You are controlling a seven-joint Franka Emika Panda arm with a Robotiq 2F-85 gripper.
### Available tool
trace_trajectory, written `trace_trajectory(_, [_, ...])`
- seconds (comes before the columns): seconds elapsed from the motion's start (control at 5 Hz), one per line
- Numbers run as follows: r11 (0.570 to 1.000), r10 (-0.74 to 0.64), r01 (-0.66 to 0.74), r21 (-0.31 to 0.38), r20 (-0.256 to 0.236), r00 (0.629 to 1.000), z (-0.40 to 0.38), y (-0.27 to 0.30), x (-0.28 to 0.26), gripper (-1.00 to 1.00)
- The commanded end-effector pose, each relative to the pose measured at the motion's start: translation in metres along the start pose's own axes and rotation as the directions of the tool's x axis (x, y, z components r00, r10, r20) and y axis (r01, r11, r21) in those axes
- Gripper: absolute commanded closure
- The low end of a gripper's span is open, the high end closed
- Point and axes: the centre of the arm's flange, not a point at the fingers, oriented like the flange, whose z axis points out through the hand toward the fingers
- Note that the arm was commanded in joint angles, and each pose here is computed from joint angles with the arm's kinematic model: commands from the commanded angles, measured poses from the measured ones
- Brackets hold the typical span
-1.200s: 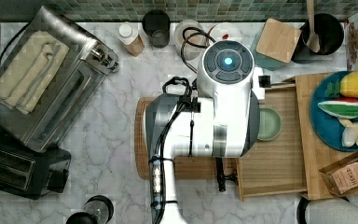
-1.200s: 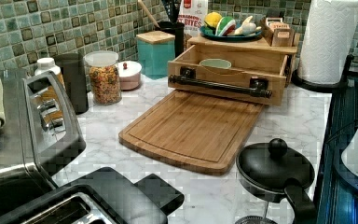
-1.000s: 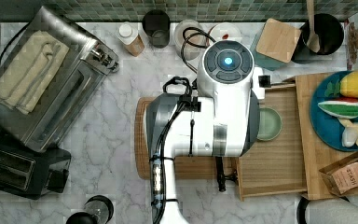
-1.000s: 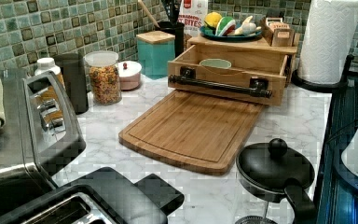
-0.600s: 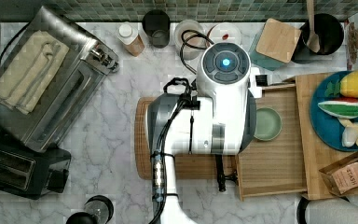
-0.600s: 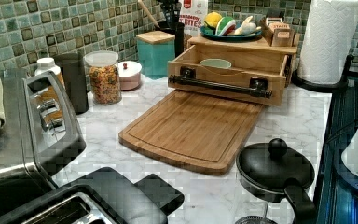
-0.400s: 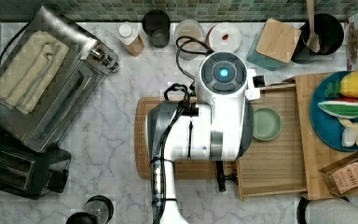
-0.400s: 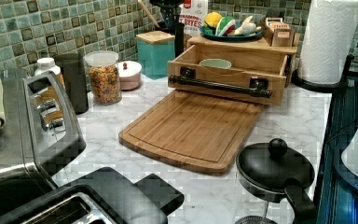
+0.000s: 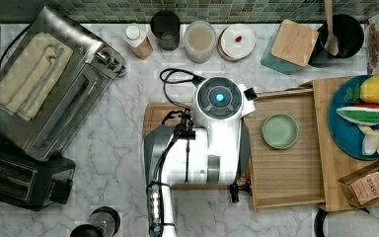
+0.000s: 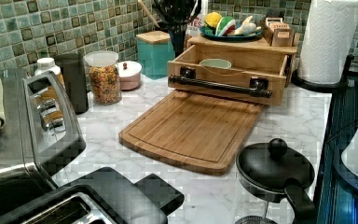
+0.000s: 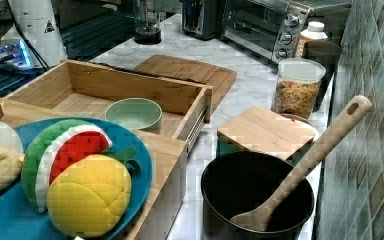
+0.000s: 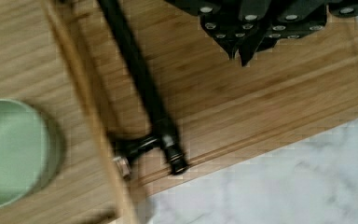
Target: Close the drawer.
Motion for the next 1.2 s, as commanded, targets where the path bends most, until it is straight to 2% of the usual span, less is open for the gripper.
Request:
trace_trajectory(0.2, [0.931, -0.363, 0.354, -0.092, -0.106, 0.926, 0.016, -0.059, -0.071, 1.00])
trace_trajectory(0.4, [0.894, -0.439, 0.422, -0.154, -0.109, 0.892, 0.046, -0.051, -0.074, 1.00])
trace_trajectory(0.6, [0.883, -0.449, 0.435, -0.179, -0.045, 0.893, 0.073, -0.050, -0.066, 1.00])
trace_trajectory(1.2, [0.884, -0.439, 0.424, -0.195, -0.042, 0.897, 0.137, -0.048, -0.062, 1.00])
